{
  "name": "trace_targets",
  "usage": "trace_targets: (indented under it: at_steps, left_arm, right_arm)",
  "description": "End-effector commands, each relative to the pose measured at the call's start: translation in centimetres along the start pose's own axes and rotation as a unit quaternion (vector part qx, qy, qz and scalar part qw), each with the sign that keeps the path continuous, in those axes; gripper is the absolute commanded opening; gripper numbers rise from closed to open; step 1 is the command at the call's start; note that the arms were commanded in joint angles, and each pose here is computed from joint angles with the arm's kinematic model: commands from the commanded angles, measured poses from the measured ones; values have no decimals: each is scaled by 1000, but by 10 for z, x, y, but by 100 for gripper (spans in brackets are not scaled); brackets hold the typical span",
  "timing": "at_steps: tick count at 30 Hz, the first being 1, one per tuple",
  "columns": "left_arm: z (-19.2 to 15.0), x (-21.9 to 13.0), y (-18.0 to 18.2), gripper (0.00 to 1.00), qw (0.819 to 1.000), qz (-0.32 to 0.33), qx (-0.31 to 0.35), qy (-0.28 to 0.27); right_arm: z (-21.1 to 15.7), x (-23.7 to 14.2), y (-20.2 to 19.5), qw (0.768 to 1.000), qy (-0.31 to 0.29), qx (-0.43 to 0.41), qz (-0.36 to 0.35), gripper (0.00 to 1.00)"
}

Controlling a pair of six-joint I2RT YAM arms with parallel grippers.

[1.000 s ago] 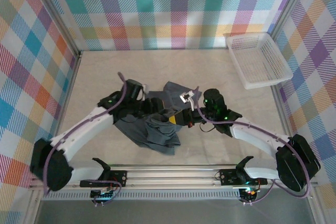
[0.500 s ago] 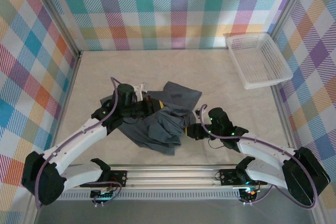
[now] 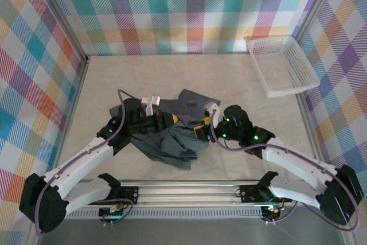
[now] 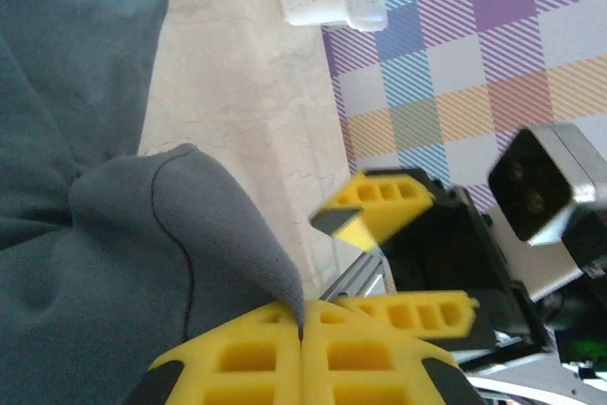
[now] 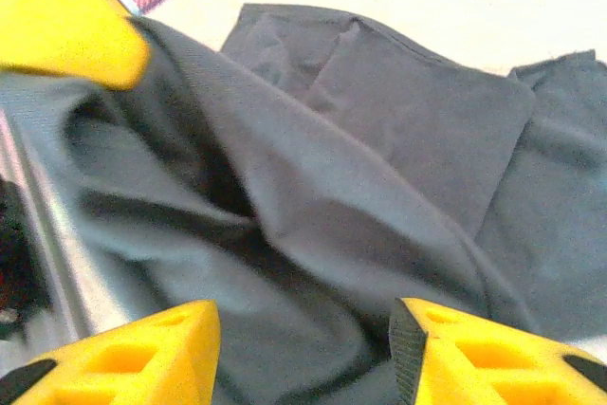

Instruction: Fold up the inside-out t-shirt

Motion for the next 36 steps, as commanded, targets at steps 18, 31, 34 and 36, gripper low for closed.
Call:
trace_targets:
  at_steps: [18,31,34,36]
  left_arm:
    - [34,-35,41,4,994,53,3,-96]
    - [7,-78,2,46,964,185,168,-86]
    - [0,-53,14,45,973,210,72,-57]
    - [-7,-28,19,53,984,176,11,-37]
  right_arm:
    - [39,-32,74,962,-133,-17,240,0]
    - [41,-10,40,969,-123,63,206,0]
    - [44,-9,41,968,-119,61,211,0]
    - [45,-8,42,967,-115,64,217,0]
Point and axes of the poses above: each hand's point on the last joint's axis, 136 mm out from that joint toward the fingers, its own x axis out along the fingers, its own y axis along the line the jaws close on, z = x × y, the point moved 3 cm from there along -x, back along the fingers, and after that the axes turned 5 degrees about -x, right-handed, at the moved point
